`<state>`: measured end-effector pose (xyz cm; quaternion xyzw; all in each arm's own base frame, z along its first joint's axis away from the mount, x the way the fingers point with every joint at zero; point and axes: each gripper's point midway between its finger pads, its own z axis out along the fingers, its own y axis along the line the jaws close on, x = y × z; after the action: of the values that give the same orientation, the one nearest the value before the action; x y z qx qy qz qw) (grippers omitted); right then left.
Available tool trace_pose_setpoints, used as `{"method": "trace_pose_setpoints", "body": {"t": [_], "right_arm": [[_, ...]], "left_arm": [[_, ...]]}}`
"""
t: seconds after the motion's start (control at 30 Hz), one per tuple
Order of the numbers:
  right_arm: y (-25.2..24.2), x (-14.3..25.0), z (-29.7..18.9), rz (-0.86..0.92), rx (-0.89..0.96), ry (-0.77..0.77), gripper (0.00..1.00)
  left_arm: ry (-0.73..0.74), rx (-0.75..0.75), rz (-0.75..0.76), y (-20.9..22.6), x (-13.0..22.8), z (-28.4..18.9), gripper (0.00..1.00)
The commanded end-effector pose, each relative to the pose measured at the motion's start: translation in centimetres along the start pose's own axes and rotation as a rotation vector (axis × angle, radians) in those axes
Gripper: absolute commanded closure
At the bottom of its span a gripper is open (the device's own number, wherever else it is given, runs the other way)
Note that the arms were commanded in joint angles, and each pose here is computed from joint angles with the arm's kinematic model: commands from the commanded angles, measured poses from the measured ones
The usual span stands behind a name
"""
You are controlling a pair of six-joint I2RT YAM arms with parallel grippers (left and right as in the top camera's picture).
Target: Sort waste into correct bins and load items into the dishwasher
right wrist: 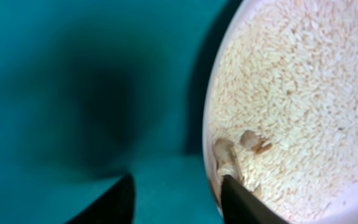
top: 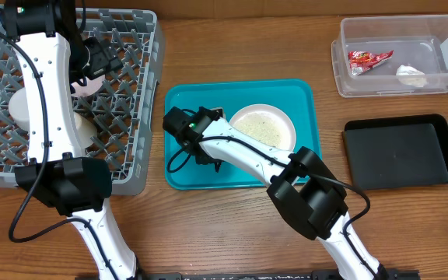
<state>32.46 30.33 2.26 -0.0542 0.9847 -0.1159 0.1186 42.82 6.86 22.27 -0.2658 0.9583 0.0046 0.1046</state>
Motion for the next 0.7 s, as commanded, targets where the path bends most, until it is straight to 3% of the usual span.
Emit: {"method": "trace_pose_setpoints", "body": {"t": [0.0,0.13,0.2,0.3,0.47,0.67], "right_arm": [[-0.33,-0.28,0.2,0.004,0.029,-0.024,0.63],[-0.5,-0.44,0.19,0.003,0.039,-0.033,0.83],[-0.51,-0.44,0.19,0.003,0.04,-0.034,0.86],[-0.75,-0.74,0.19,0.004,0.054,-0.051,0.84],[-0.79,-0.98,0.18,0.007,0.057,-0.062,0.69],[-0.9,-1.13,0.86,0.015,0.06,-0.074,0.66]], "left_arm": [[-0.041,0.002,0.007,0.15,-0.23,-1.36,0.0],[-0.041,0.002,0.007,0.15,-0.23,-1.36,0.0],[-0.041,0.002,0.007,0.15,-0.23,-1.36,0.0],[-0.041,0.002,0.007,0.15,-0.23,-1.36,0.0],[-0.041,0.002,0.007,0.15,-0.23,-1.36,0.0],[-0.041,0.002,0.007,0.15,-0.23,-1.36,0.0]]}}
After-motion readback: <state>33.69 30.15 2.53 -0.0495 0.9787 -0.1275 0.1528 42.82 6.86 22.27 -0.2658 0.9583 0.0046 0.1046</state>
